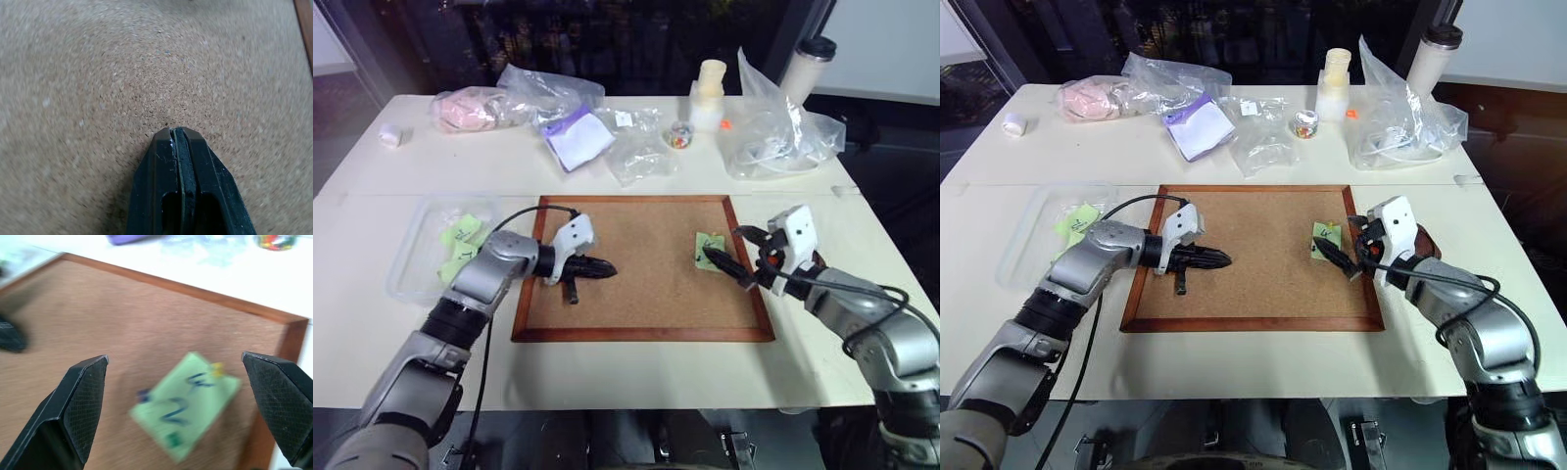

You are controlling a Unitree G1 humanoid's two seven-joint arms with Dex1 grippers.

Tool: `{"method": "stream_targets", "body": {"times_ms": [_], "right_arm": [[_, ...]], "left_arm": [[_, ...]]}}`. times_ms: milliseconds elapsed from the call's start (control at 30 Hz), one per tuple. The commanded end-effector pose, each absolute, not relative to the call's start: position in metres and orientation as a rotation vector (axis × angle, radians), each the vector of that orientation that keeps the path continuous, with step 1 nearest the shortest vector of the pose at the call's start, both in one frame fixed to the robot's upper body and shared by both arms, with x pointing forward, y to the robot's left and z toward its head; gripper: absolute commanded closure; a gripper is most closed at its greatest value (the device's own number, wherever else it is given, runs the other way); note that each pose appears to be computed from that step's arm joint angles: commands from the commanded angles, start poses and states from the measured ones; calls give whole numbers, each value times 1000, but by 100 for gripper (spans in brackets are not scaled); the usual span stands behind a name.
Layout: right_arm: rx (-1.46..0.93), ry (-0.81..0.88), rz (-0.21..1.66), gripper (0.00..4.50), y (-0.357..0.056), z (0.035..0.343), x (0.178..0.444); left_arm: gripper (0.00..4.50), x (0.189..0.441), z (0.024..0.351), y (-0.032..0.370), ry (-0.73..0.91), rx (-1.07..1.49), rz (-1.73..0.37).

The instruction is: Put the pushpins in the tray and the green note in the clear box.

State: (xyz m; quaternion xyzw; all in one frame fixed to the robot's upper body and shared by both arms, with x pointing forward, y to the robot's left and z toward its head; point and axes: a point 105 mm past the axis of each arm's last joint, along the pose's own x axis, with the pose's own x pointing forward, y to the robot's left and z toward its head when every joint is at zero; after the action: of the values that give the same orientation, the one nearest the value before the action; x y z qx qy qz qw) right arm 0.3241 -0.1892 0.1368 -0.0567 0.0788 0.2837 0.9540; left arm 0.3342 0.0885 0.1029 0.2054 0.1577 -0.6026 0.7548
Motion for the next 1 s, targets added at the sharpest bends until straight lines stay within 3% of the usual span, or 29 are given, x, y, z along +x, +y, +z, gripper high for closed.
{"method": "stream_targets", "body": {"times_ms": [33,333,433,533,567,667,1000], "right_arm": [[-152,132,572,0,-193,134,341],[-155,153,577,0,-199,120,368],[-154,154,580,77,-199,118,370],[-154,168,584,225,-199,112,371],[-153,170,585,296,-199,111,371],[-148,162,584,430,-199,112,372],[-142,73,519,441,-205,125,376]], "left_arm": [[449,333,87,92,400,534,-1335],[449,327,82,85,390,504,-1344],[450,325,81,85,392,501,-1341],[450,324,79,86,396,501,-1335],[450,324,79,87,397,502,-1333],[450,324,78,87,400,503,-1328],[450,319,68,89,437,522,-1337]]}}
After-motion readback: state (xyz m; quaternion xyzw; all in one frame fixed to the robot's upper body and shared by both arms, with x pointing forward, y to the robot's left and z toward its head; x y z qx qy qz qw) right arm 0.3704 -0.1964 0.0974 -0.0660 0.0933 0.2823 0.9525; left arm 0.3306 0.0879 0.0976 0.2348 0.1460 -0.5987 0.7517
